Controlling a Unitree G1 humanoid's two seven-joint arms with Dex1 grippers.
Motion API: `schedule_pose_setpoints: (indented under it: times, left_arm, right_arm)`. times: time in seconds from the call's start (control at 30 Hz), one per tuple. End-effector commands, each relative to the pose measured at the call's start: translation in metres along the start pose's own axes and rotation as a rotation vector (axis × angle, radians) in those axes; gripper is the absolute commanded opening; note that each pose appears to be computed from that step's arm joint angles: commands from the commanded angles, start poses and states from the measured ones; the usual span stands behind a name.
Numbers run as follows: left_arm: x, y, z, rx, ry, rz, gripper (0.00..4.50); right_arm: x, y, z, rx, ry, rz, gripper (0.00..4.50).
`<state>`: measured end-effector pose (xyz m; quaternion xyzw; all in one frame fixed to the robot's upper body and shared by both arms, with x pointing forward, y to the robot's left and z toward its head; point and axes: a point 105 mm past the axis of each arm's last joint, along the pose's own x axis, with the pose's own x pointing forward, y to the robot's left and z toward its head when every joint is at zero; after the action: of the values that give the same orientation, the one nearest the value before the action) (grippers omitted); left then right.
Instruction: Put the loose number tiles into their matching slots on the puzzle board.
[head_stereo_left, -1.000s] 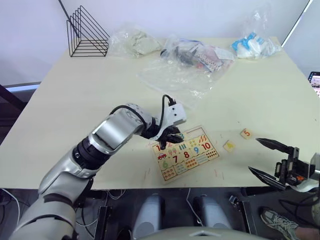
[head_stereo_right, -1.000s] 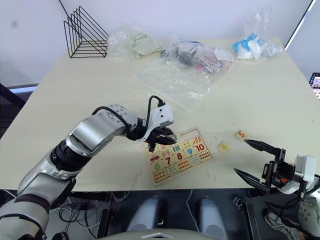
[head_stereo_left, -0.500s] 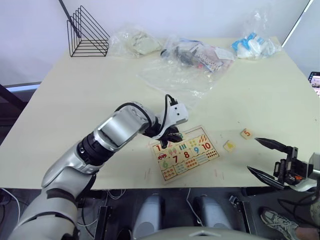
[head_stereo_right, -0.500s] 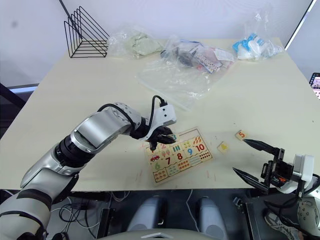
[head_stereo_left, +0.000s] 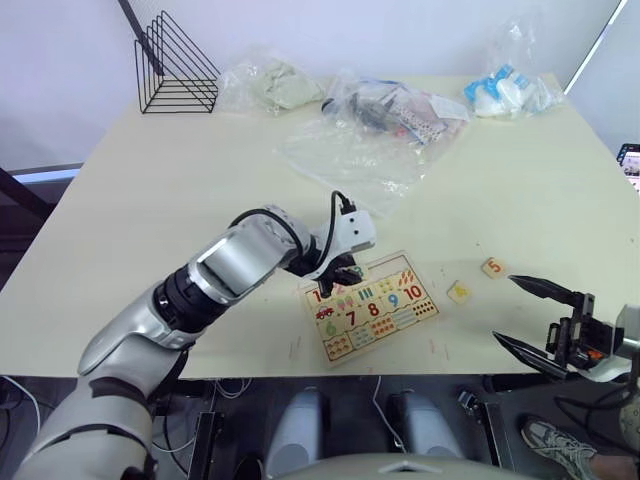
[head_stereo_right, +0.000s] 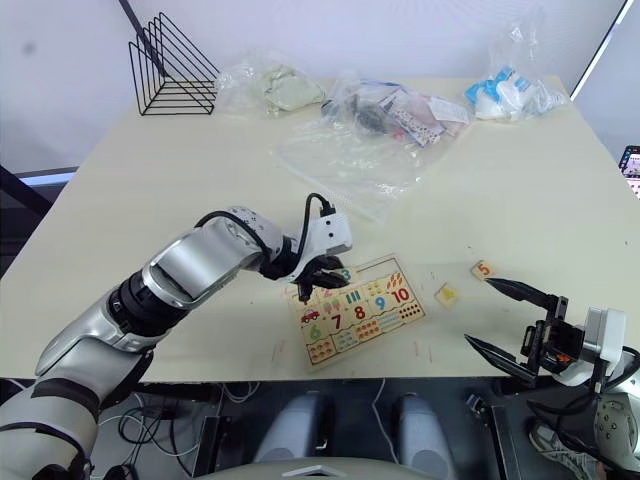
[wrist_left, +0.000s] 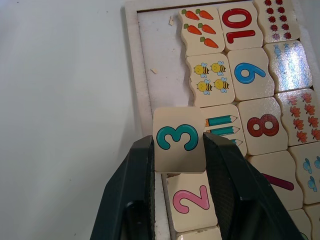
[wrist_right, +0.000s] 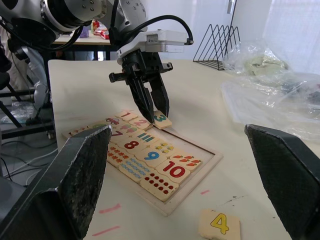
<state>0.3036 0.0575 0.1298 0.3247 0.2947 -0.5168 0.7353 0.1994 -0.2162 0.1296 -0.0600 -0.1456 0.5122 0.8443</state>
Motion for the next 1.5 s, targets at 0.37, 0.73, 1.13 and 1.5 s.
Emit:
schedule_pose_setpoints:
  times: [0.37,0.73,1.13,1.5]
  left_arm:
    - [0.0,-0.0013,0.0031,0.022,-0.011,-0.003,0.93]
    - [0.0012,-0.0019,-0.0003,0.024,0.005,0.004,0.93]
    - [0.0018,-0.0012,-0.0007,0.022,0.012,0.008,0.93]
    - [0.0034,-0.0008,0.0003,0.019,0.002,0.014,3.93]
  right_arm:
    - [-0.0031,-0.0013,0.0059,-0.032,-0.008,-0.009,4.5]
    - [-0.004,-0.0009,0.0062,-0.033,-0.006,-0.011,4.5]
    - [-0.0041,-0.0012,0.0061,-0.035,-0.005,-0.013,4.5]
    - [-0.0046,-0.0011,0.0063,-0.035,-0.005,-0.017,4.5]
